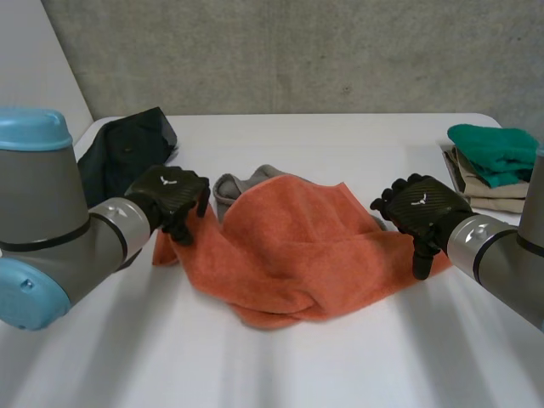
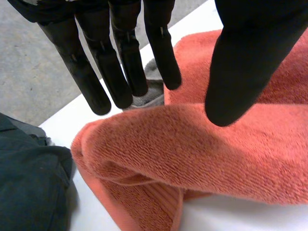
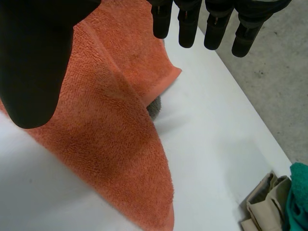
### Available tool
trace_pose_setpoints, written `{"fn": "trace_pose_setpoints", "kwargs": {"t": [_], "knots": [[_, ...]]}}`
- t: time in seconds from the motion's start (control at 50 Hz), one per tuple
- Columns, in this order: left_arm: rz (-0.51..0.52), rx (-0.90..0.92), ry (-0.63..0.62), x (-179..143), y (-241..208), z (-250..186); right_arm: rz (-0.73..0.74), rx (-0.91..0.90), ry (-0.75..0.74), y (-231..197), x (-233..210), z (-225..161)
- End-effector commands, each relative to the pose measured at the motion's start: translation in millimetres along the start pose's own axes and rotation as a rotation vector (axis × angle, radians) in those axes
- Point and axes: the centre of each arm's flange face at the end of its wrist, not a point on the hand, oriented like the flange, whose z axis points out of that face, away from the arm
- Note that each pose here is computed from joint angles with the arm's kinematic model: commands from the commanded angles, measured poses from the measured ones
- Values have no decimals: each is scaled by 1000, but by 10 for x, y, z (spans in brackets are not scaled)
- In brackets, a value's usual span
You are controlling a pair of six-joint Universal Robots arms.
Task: Fold the laundry.
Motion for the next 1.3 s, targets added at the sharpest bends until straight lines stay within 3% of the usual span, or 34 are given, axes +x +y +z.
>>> {"fn": "trace_pose_setpoints", "kwargs": {"t": [0.02,0.24,0.36,0.44,0.46,0.52,0.54,0.6,0.72,0.8,0.92,1.02,1.2,1.3], "knots": [[57,32,12,94,157,186,13,-21,-9,91,-14,58],[198,40,-23,251,505,582,32,-40,-45,188,-147,150],[282,116,-103,161,261,568,25,-44,-46,193,-163,156],[308,264,-298,-239,-335,360,25,-41,-34,189,-125,158],[302,367,-410,-527,-661,252,27,-37,-29,182,-108,157],[303,519,-563,-945,-1115,70,25,-31,-27,174,-98,156],[306,575,-654,-1225,-1297,9,24,-30,-28,172,-103,155],[305,611,-815,-1766,-1523,-86,23,-29,-30,165,-121,151],[290,533,-985,-2500,-1475,-26,21,-25,-33,148,-142,139],[258,424,-1082,-2886,-1198,78,19,-22,-35,142,-150,139],[214,340,-958,-2738,-823,349,17,-26,-43,152,-176,148],[225,350,-677,-2185,-569,621,16,-22,-45,140,-188,142],[208,314,-564,-1591,-412,579,41,-3,-22,105,-120,128],[141,210,-402,-1012,-209,413,130,5,-10,35,-92,78]]}}
